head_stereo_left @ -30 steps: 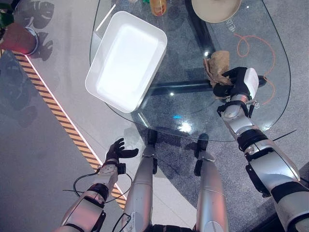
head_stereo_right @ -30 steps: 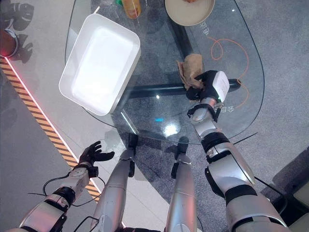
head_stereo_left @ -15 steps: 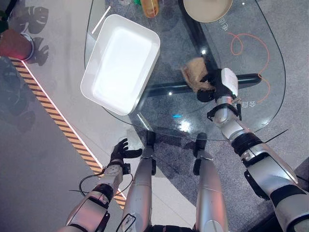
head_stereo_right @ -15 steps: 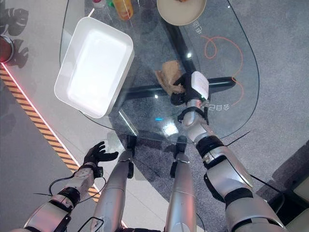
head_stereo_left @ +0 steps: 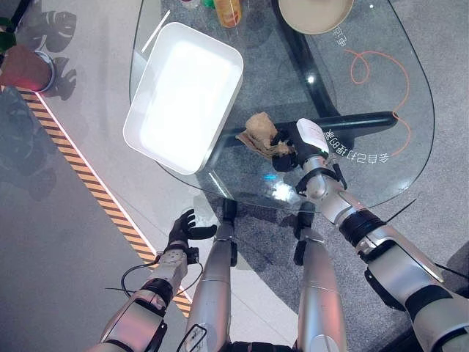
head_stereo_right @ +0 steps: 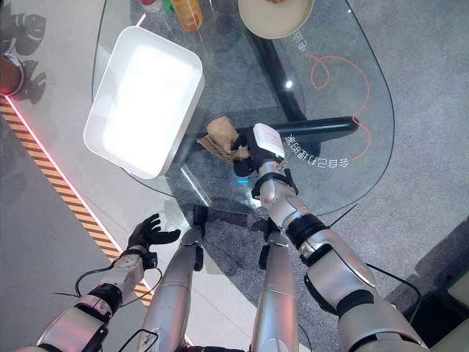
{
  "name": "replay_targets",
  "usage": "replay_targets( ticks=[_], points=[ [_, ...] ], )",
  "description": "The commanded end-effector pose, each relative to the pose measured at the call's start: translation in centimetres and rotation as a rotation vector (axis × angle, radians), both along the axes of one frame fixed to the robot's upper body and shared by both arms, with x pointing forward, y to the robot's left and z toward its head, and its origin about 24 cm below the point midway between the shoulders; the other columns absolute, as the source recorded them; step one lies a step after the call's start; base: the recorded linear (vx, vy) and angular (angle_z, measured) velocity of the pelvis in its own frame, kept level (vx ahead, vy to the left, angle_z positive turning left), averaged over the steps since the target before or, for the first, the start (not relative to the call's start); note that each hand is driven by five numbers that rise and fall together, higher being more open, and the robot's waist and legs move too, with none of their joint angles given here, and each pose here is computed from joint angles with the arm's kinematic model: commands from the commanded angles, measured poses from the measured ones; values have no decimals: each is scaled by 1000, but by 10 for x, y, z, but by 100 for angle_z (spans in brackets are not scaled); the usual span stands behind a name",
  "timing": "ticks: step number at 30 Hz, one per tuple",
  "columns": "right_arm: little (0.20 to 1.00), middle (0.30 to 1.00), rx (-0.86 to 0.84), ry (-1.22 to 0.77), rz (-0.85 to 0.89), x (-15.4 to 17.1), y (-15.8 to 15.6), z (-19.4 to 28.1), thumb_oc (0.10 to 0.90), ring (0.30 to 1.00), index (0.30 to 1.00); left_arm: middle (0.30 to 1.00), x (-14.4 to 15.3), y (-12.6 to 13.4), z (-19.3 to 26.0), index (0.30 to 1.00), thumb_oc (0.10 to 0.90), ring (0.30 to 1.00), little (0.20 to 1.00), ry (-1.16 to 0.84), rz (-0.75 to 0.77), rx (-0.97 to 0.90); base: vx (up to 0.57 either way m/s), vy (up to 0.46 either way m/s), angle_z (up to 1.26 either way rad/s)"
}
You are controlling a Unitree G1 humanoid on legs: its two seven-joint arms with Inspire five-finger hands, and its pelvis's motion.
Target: Wipe the table with a cloth and put it in the basket.
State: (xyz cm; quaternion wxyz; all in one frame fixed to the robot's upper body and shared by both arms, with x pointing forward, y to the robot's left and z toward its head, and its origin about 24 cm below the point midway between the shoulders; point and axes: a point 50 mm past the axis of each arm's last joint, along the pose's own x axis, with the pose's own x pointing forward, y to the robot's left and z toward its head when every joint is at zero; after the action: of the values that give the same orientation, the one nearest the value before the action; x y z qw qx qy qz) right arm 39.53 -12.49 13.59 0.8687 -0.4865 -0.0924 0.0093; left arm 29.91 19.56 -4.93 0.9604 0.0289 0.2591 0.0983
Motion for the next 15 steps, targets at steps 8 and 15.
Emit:
replay_targets(
  ticks=[8,15],
  points=[
    [200,300,40,127,365,-30,73,-26,100,300,300,900,-12,10,-9,900,800,900,900,25,58,30,0,0,0],
    [200,300,59,168,478,-39,83,-26,100,300,300,900,-12,14,-9,900,800,900,900,21,83,20,0,0,0]
  ],
)
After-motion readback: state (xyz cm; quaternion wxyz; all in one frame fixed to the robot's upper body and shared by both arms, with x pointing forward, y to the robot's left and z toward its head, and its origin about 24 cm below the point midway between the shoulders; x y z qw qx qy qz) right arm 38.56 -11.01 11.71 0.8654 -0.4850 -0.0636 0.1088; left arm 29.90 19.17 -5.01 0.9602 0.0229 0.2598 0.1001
